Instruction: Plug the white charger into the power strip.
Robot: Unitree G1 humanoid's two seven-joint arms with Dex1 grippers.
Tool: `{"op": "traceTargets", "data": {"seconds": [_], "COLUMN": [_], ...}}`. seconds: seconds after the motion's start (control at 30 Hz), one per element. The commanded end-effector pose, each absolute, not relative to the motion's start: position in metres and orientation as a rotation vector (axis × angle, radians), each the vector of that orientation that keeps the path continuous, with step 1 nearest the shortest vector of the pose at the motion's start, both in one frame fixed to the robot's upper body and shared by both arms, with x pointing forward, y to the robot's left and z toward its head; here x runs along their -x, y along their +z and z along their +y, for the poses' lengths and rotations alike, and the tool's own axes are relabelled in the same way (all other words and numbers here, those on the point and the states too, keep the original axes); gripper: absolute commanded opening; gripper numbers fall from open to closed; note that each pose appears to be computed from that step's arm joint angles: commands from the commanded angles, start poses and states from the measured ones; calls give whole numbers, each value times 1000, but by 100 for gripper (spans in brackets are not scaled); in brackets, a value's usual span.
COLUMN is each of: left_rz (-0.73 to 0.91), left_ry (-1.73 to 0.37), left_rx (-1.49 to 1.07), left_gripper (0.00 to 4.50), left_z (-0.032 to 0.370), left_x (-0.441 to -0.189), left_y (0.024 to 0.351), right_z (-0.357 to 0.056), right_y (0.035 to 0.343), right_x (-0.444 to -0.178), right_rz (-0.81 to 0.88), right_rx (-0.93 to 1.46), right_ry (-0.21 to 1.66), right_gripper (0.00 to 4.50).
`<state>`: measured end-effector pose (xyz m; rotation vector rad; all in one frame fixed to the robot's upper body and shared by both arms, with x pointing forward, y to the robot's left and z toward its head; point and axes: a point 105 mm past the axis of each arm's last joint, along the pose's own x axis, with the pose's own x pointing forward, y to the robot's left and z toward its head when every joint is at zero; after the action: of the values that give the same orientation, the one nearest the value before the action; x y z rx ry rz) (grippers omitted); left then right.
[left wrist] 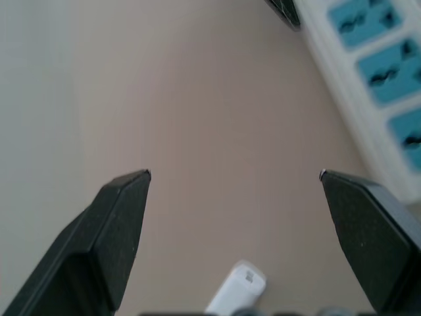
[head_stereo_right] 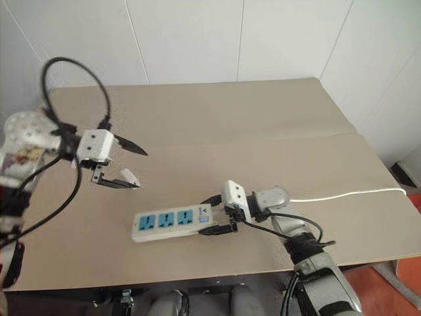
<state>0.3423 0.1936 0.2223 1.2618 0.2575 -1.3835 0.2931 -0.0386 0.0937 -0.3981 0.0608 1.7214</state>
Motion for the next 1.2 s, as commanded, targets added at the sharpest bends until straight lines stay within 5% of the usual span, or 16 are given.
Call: {"op": "traceTargets", "data": {"seconds": [0.03, 0.33, 1.2], "left_rz": [369, 579, 598], "left_ry": [-1427, -1602, -1701], "left_rx": [-1519, -1908, -2028], "left_gripper": [450, 450, 450], "left_z": [204, 210, 196], "left_x": [-349, -359, -369], "left_y": [226, 217, 175], "right_z": [-25, -18, -25], "right_y": [91, 79, 70], "right_x": [-287, -286, -283], "right_rz": [87, 129, 171], "right_rx": [418, 394, 415], "right_ry": [1811, 1789, 1737], "right_gripper": [342, 342, 342]}}
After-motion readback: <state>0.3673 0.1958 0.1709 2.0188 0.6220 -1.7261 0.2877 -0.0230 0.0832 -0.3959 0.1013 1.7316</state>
